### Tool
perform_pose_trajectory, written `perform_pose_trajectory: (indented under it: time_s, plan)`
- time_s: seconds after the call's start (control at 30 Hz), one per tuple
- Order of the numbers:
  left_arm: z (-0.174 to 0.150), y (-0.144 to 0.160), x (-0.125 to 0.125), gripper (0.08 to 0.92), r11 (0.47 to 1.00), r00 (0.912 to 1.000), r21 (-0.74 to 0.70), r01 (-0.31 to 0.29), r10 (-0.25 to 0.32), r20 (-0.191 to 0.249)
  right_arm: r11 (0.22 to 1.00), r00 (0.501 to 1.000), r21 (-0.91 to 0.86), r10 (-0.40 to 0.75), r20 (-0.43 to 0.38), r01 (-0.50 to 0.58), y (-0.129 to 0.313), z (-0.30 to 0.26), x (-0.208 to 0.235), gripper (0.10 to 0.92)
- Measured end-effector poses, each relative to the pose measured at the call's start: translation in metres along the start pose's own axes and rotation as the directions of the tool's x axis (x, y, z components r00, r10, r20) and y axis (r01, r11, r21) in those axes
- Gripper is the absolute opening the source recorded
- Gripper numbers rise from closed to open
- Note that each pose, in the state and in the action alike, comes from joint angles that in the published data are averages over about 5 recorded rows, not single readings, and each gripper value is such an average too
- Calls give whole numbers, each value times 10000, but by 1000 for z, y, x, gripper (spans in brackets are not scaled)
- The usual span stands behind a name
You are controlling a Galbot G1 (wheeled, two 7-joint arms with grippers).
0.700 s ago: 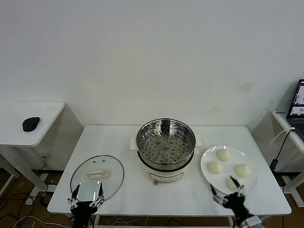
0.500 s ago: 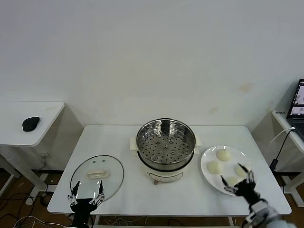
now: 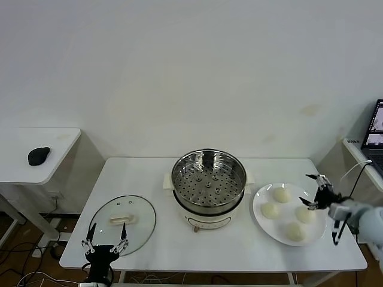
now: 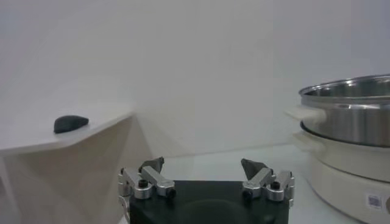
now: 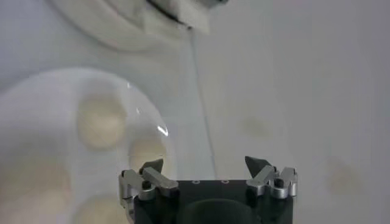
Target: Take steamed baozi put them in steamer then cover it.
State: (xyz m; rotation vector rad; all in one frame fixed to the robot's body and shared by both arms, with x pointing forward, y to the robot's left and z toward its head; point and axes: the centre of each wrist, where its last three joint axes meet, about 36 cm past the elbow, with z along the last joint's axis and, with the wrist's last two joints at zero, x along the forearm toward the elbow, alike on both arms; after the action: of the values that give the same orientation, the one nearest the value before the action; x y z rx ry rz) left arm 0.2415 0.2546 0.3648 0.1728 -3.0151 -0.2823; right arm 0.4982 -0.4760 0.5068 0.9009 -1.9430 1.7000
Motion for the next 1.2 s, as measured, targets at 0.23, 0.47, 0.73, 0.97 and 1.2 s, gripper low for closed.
perform_pose_trajectory:
  time_s: [0.23,0.47,0.73,0.97,1.2]
  plan:
    - [2,7,-2,823,9997,10000,-224,80,-80,30,9837,9838,292,-1765,-319,1775,-34,7,-34,823]
    - [1,12,-6,823,9990,9998,-400,173,-168,123,9561,9554,297,-2895,-579,2915,-53,8,-71,823]
    - [1,16,-7,823,9984,9995,-486,297,-292,115,9274,9257,175,-3716,-710,3736,-63,-2,-115,823]
    - [3,18,-6,823,9979,9994,-545,347,-343,72,9086,9059,147,-4147,-861,4174,-65,-13,-141,823]
    - [3,17,-6,823,9980,9994,-529,334,-331,66,8985,8940,127,-4349,-1079,4387,-65,-17,-156,823]
